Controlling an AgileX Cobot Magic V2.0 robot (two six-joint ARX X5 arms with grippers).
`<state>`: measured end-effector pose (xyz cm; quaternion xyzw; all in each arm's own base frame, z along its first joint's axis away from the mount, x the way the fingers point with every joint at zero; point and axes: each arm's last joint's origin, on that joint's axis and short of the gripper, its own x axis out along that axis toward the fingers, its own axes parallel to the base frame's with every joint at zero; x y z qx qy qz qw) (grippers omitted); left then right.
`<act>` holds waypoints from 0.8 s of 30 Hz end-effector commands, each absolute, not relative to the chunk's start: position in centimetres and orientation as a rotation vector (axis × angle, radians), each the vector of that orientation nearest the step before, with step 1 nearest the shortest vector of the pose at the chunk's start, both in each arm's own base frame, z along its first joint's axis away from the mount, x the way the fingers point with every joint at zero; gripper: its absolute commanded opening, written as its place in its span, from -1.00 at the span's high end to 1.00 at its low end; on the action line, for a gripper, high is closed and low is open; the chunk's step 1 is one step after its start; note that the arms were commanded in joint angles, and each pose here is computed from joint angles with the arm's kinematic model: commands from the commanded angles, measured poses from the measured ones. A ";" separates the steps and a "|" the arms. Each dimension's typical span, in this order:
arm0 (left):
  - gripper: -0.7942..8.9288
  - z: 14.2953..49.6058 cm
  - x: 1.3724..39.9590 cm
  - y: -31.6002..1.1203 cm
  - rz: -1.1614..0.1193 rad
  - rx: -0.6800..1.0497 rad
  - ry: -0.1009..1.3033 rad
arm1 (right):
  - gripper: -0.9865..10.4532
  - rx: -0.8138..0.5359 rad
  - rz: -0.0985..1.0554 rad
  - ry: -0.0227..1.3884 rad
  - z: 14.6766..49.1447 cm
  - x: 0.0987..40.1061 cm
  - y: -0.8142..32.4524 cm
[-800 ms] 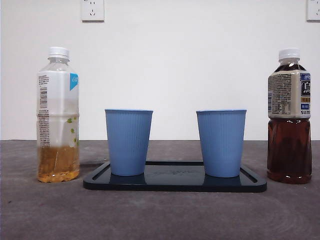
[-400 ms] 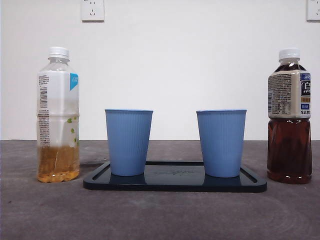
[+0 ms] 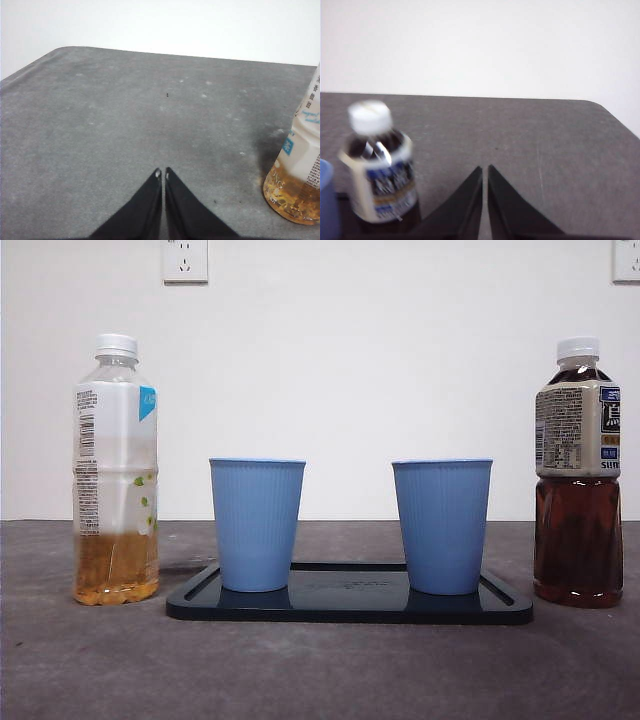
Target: Pour the drink into the cup
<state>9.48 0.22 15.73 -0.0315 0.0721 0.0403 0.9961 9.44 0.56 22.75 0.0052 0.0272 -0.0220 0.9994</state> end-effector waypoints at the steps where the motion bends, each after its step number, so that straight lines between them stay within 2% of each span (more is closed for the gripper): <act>1: 0.82 15.2 9.6 0.2 0.086 -0.066 0.148 | 0.80 0.049 -0.061 0.058 19.1 9.8 0.5; 7: 0.82 15.2 9.6 0.2 0.086 -0.066 0.147 | 0.80 0.047 -0.055 0.089 15.8 9.7 0.3; 10: 0.82 15.2 9.6 0.2 0.086 -0.066 0.148 | 0.80 0.037 -0.057 0.108 15.6 9.6 0.3; 16: 0.82 15.2 9.6 0.2 0.086 -0.066 0.147 | 0.80 0.021 0.015 0.169 15.0 9.6 0.2; 24: 0.82 15.2 9.6 0.2 0.086 -0.066 0.147 | 0.80 0.021 0.035 0.150 15.2 9.6 0.2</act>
